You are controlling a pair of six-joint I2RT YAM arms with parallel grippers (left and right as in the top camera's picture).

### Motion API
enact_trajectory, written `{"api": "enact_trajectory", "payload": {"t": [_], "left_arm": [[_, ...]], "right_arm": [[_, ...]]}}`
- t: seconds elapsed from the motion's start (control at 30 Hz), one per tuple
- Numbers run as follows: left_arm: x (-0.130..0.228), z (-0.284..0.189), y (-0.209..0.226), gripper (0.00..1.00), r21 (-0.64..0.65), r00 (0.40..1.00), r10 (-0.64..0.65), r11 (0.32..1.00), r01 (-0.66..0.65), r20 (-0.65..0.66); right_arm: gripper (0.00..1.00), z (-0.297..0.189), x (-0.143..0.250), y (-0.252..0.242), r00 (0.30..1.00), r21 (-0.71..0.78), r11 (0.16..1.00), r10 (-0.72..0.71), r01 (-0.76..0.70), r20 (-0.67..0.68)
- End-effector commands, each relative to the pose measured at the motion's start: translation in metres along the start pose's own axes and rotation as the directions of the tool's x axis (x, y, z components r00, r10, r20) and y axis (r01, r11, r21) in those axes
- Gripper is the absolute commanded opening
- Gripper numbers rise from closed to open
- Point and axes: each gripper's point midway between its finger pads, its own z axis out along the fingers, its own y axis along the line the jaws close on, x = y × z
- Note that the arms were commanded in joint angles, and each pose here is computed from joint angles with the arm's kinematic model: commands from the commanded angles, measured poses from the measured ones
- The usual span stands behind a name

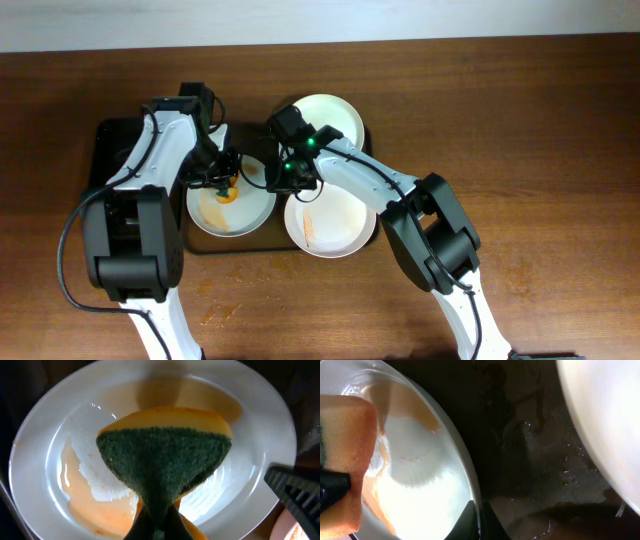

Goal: Clean dirty plates on tray and stack at the side
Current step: 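Scrub the held plate with the sponge in the left gripper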

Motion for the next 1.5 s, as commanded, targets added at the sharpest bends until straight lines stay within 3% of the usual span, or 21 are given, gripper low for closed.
{"api": "enact_trajectory", "payload": {"t": [0.0,0.13,0.2,0.43,0.53,0.77,1.17,1.3,1.47], "left_arm": [[0.000,-0.001,0.009,0.01,0.009,1.000,-0.008,1.000,0.008,-0.013],[0.017,-0.003,0.022,0.01,-0.011,0.995,-0.050,0.999,0.049,-0.086],[0.029,-0.004,0.031,0.01,-0.048,0.988,-0.078,0.996,0.072,-0.129],[0.052,0.021,0.041,0.01,-0.090,0.974,-0.126,0.990,0.111,-0.188],[0.048,0.035,0.042,0.01,-0.086,0.979,-0.132,0.989,0.120,-0.154],[0.006,0.059,0.006,0.01,0.146,0.997,-0.071,0.987,0.069,0.009],[-0.045,0.085,-0.022,0.01,0.204,0.976,0.007,0.978,-0.053,0.219],[-0.032,0.073,-0.062,0.01,0.409,0.964,0.135,0.885,-0.221,0.228],[-0.024,0.074,-0.035,0.01,0.392,0.989,0.038,0.916,-0.093,0.145]], "right_arm": [[0.15,0.025,0.011,-0.021,0.998,0.059,0.997,0.050,-0.047,-0.040],[0.15,0.030,0.012,-0.023,0.997,0.062,0.996,0.070,-0.067,-0.043],[0.04,0.030,0.013,-0.023,0.996,0.058,0.996,0.071,-0.068,-0.047],[0.04,0.030,0.011,-0.019,0.997,0.036,0.997,0.067,-0.066,-0.045],[0.04,0.030,0.011,-0.017,0.997,0.026,0.998,0.066,-0.065,-0.049],[0.04,0.030,0.011,-0.017,0.997,0.025,0.998,0.066,-0.064,-0.049],[0.04,0.030,0.011,-0.017,0.997,0.026,0.998,0.066,-0.065,-0.049],[0.04,0.030,0.011,-0.017,0.997,0.026,0.998,0.066,-0.064,-0.049],[0.04,0.030,0.012,-0.017,0.996,0.028,0.997,0.066,-0.065,-0.051]]}}
